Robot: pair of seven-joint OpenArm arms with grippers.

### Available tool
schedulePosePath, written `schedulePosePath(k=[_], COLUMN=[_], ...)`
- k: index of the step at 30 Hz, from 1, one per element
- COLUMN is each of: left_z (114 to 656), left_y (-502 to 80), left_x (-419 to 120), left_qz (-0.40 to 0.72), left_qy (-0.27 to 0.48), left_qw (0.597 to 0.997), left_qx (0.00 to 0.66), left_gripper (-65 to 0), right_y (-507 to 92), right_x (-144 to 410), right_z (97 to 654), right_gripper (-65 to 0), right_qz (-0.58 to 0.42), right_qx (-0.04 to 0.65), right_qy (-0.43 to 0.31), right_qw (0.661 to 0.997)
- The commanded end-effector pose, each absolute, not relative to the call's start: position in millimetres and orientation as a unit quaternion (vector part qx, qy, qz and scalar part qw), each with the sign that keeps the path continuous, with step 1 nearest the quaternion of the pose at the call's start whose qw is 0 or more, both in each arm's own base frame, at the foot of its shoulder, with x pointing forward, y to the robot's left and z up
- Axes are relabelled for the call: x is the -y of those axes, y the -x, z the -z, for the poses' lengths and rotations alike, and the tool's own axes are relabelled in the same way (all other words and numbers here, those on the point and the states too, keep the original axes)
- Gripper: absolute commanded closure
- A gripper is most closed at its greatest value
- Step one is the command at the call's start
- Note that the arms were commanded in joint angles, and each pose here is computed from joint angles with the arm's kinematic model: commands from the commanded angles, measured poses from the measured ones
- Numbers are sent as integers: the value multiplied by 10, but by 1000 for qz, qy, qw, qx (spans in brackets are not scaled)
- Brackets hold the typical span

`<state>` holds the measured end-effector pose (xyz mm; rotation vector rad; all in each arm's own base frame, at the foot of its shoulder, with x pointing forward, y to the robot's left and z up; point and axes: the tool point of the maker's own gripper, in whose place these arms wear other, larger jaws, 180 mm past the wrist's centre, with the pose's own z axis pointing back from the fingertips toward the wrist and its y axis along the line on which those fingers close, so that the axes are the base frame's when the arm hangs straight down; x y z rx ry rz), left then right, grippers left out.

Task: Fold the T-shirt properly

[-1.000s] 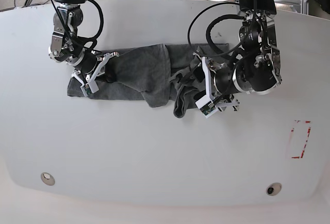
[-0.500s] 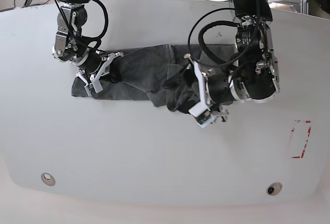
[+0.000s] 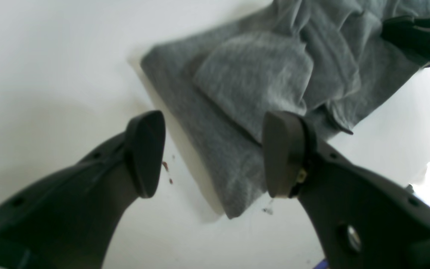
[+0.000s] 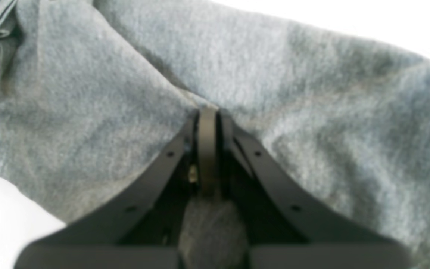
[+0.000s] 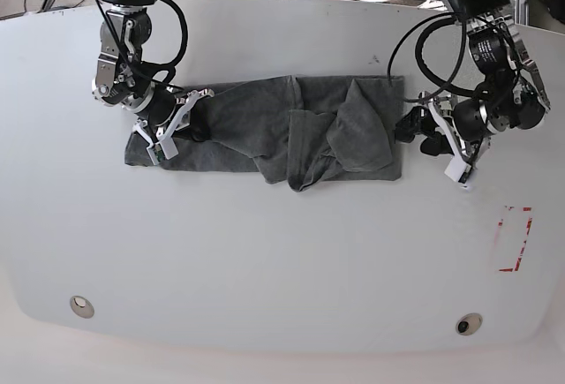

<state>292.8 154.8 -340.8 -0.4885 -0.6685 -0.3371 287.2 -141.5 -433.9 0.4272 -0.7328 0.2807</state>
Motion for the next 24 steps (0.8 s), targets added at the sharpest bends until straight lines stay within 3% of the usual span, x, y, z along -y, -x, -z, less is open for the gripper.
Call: schedulePosePath(k=[1, 24], left_z=[3334, 3438], left_y=[-3032, -3003], left_x=[-1521, -765], left_qz=[157, 213], left_qy=[255, 323], left_qw=[890, 869], left_qx=[343, 308], left_gripper=[-383, -383], right_y=[-2728, -2745], right_x=[1491, 1419], right_z=[4492, 4484], right_gripper=[-24, -22], right_qz=[-152, -149], right_qx=[311, 314], right_qy=[-182, -189], right_qw=[920, 918])
